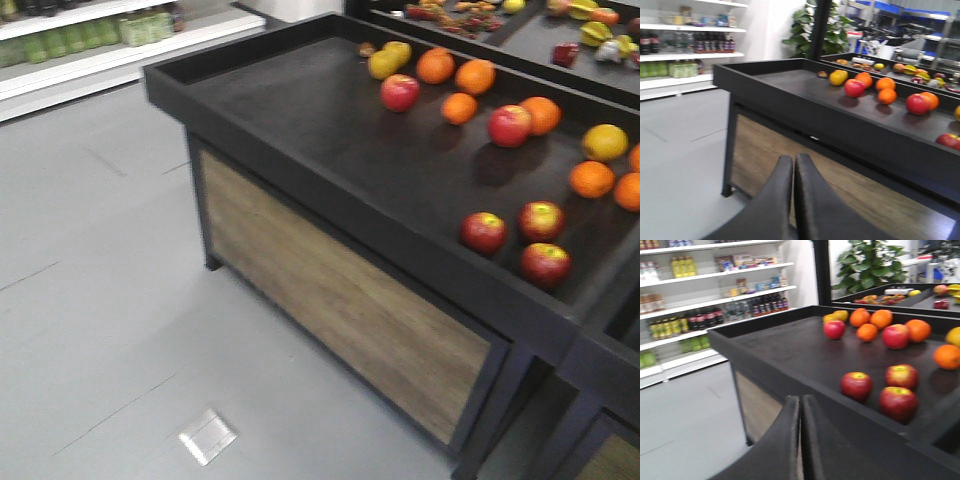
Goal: Pick three apples into basket with both arms
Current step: 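Drive up to the table holding the light-blue basket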
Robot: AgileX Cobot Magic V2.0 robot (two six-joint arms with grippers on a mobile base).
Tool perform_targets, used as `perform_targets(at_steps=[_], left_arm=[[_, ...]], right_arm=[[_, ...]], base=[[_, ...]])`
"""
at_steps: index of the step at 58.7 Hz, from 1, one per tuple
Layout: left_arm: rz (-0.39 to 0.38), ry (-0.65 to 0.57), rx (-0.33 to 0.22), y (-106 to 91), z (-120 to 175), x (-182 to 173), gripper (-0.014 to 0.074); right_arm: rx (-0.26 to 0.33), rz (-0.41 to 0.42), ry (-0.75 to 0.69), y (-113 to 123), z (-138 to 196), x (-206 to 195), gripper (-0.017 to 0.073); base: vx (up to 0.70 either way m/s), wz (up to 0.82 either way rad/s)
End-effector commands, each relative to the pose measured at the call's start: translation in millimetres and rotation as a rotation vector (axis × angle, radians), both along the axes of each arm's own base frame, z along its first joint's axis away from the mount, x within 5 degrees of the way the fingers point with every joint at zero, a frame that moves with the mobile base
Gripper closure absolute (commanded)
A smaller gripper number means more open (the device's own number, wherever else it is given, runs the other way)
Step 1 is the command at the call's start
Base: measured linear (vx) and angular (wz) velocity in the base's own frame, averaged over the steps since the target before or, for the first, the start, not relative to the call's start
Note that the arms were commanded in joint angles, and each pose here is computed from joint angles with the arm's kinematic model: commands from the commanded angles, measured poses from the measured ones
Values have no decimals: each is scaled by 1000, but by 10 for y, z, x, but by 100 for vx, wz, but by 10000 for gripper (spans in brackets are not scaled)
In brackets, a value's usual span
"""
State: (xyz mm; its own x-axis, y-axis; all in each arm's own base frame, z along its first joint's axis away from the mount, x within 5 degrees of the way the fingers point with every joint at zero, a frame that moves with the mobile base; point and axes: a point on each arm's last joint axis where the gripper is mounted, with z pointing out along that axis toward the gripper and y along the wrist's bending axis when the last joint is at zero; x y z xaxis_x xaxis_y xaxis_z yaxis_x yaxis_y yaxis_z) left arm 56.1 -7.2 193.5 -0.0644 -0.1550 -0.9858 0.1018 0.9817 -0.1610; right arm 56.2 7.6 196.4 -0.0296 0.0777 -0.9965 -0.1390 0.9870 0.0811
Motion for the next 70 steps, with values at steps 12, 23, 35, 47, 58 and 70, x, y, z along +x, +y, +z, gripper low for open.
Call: perform_targets(at_steps=[12,23,35,47,58,70], left_arm=[[8,-105,-20,12,155,-21,599],[8,-105,-20,12,155,-21,599],[8,-105,-20,12,155,-21,599],[8,-105,-20,12,155,-21,599],[8,-105,-20,12,155,-21,599],[8,-105,-20,12,155,-21,599]], right_arm=[[0,4,-73,5,27,-5,567],[0,4,-73,5,27,-5,567],[0,4,-73,5,27,-5,567],[0,4,-73,5,27,-5,567],[-1,4,-72,5,26,-5,567],[-1,4,-72,5,26,-5,567]], base=[[13,-51],[12,-46],[10,-39],[9,-36],[10,-43],[11,-45]])
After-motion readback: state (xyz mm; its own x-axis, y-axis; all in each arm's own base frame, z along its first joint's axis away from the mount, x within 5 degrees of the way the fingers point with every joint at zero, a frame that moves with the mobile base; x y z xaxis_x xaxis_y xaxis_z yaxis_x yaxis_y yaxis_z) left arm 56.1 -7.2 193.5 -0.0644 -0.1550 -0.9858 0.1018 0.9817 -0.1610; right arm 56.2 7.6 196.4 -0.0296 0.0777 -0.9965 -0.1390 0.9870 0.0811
